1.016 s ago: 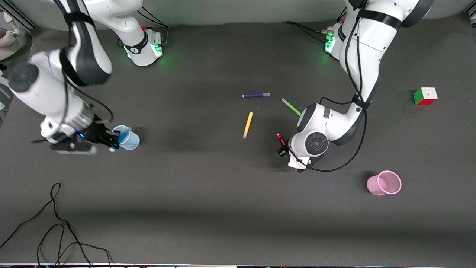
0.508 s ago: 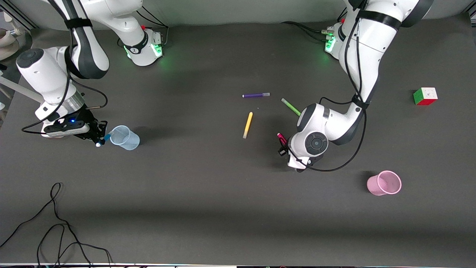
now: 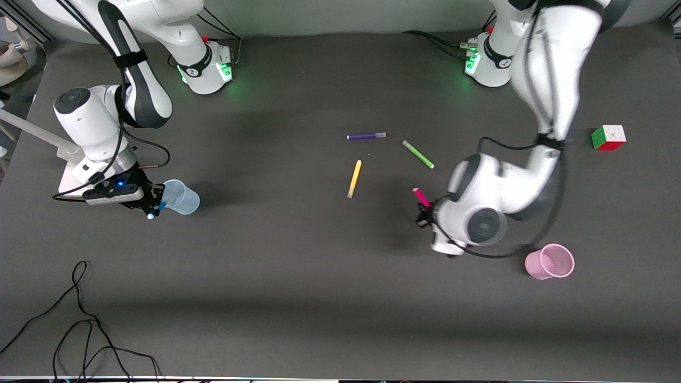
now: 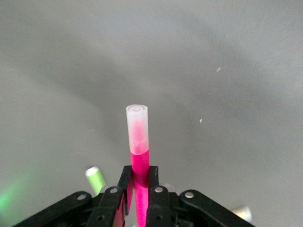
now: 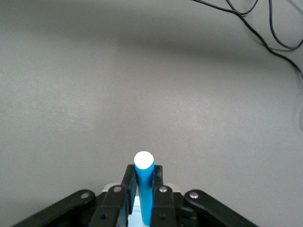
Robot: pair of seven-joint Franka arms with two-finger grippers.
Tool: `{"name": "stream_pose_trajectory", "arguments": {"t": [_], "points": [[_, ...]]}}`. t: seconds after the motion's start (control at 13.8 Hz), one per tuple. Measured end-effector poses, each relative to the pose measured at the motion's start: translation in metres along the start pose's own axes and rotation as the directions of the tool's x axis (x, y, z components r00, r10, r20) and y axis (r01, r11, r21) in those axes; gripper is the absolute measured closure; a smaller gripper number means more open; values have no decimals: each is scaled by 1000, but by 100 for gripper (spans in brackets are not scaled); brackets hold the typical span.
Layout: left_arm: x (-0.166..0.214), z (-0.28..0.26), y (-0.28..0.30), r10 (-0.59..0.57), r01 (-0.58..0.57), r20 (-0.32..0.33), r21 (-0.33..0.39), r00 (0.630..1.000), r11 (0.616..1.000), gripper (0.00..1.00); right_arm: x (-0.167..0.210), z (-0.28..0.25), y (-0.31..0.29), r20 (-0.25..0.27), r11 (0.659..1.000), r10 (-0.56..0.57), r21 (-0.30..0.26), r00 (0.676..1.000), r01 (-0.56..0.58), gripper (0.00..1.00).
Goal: Place pink and blue markers in matching cups
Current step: 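Lower the blue marker into the cup while the left gripper carries the pink marker, then release the blue marker into the cup while the left gripper lowers the pink marker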
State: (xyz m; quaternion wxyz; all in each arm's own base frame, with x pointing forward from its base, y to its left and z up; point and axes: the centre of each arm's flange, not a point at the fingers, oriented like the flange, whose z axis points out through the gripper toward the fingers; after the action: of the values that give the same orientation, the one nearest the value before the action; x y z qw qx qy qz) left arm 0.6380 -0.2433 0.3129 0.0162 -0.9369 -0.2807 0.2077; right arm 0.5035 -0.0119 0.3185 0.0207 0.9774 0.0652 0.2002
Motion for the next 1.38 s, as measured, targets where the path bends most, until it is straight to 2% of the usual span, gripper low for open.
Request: {"name": "stream_pose_trajectory", "arguments": {"t": [0.15,0.22,0.44,0.58,0.73,0.8,1.02,1.16,1.38], "points": [[30,-51,-41,52,-52,36,-19,998,998,83,0,0,0,2,1000,22,1,1000,-22,83],[47,-67,-62,78,-76,59,-47,995,996,83,-1,1,0,5,999,38,1,999,-38,76],[96,-97,-121,125,-99,127,-194,984,976,83,-2,2,-1,21,999,52,3,998,-52,47],[132,-104,-164,140,-82,169,-314,976,946,83,-2,2,-1,54,998,57,7,997,-57,27],[168,-100,-208,167,-76,190,-413,967,907,83,2,-6,-1,66,998,60,13,996,-61,7],[183,-95,-227,180,-72,197,-457,964,886,83,4,-11,0,68,998,60,17,996,-62,0],[225,-74,-281,237,-83,194,-580,952,810,83,6,-18,0,67,998,62,21,996,-63,0],[244,-55,-301,257,-55,215,-658,942,751,83,3,-14,-1,81,998,61,21,995,-63,0],[262,-26,-309,288,-34,236,-716,928,697,83,0,-6,-1,103,998,59,19,993,-61,0]]}}
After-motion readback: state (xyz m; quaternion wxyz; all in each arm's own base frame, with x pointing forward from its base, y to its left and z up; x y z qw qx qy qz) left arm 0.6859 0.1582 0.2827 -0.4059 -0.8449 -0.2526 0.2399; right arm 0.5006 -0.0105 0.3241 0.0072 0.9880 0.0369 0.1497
